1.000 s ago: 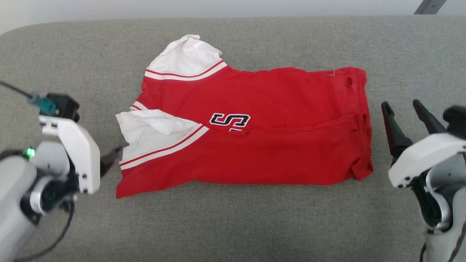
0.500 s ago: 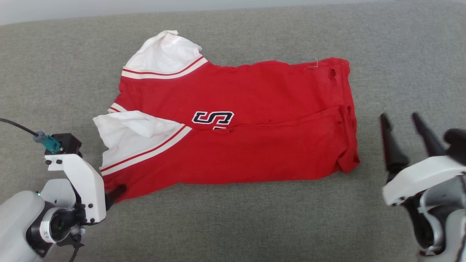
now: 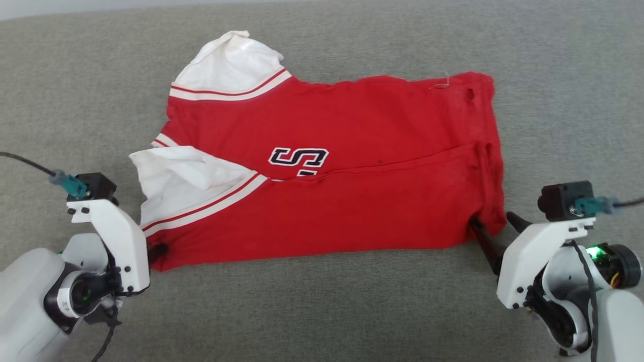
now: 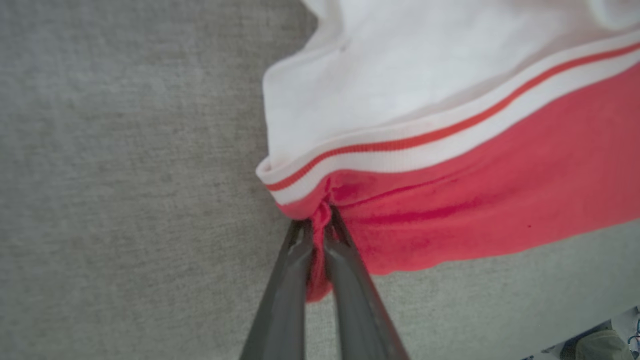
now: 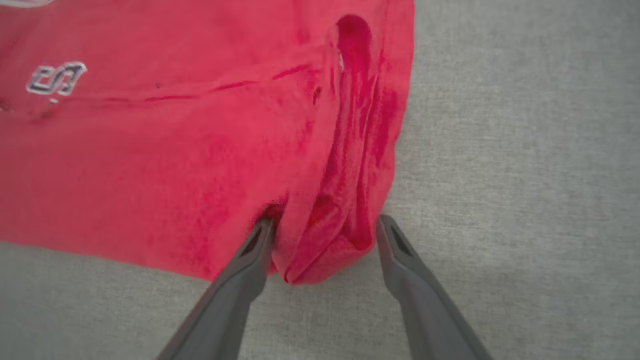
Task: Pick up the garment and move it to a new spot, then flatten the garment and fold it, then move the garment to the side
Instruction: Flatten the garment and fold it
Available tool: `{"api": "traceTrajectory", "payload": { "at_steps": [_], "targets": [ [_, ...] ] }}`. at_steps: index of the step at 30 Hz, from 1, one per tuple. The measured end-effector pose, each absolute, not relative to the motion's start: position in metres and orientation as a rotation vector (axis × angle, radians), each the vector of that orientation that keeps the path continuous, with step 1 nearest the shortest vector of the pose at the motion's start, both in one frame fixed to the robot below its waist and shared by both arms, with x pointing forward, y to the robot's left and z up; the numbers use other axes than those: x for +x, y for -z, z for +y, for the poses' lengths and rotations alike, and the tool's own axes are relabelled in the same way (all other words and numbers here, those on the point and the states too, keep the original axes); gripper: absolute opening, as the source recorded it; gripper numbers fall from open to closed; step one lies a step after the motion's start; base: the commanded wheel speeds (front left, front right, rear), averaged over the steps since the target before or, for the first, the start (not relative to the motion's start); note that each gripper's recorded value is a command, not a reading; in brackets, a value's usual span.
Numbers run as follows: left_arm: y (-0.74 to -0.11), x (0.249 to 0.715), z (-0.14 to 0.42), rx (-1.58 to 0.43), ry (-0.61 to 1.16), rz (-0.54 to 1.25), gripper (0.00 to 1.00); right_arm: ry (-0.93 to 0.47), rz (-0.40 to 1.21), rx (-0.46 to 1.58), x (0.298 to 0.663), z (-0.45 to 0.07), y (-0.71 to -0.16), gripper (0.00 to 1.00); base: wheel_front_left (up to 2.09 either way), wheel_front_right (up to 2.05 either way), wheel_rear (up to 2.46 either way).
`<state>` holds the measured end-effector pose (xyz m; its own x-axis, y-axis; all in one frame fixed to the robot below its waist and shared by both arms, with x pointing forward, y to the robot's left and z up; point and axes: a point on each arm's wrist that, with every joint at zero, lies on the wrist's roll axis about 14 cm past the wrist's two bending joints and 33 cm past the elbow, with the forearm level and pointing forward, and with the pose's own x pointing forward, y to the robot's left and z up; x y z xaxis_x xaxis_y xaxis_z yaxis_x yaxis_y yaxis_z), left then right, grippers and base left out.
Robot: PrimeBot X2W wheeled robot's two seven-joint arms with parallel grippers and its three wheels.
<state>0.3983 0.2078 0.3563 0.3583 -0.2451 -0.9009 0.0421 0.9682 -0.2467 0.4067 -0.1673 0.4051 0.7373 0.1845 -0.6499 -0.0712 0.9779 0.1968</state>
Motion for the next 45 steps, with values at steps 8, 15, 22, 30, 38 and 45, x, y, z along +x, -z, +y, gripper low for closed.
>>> {"api": "traceTrajectory", "payload": {
  "at_steps": [8,15,22,30,38,45],
  "targets": [
    [-0.356,0.4,0.208,-0.203,0.193,1.175,0.0,-0.176,0.921,0.09,0.404,-0.163,-0.379,1.0,0.0,0.0,0.0],
    [-0.359,0.398,0.209,-0.221,0.192,1.151,0.0,-0.245,1.035,0.023,0.401,-0.155,-0.372,0.0,0.0,0.0,0.0],
    [-0.37,0.391,0.215,-0.211,0.189,1.148,0.0,-0.282,1.061,-0.049,0.397,-0.163,-0.386,0.0,0.0,0.0,0.0],
    [-0.391,0.368,0.223,-0.174,0.177,1.155,0.0,-0.291,1.093,-0.086,0.388,-0.178,-0.404,0.0,0.0,0.0,0.0],
    [-0.396,0.326,0.214,-0.168,0.178,1.218,0.0,-0.286,1.198,-0.082,0.356,-0.188,-0.404,0.0,0.0,0.0,0.0],
    [-0.381,0.302,0.207,-0.19,0.174,1.282,0.0,-0.277,1.244,-0.023,0.335,-0.184,-0.391,0.0,0.0,0.0,0.0]
  ]
}}
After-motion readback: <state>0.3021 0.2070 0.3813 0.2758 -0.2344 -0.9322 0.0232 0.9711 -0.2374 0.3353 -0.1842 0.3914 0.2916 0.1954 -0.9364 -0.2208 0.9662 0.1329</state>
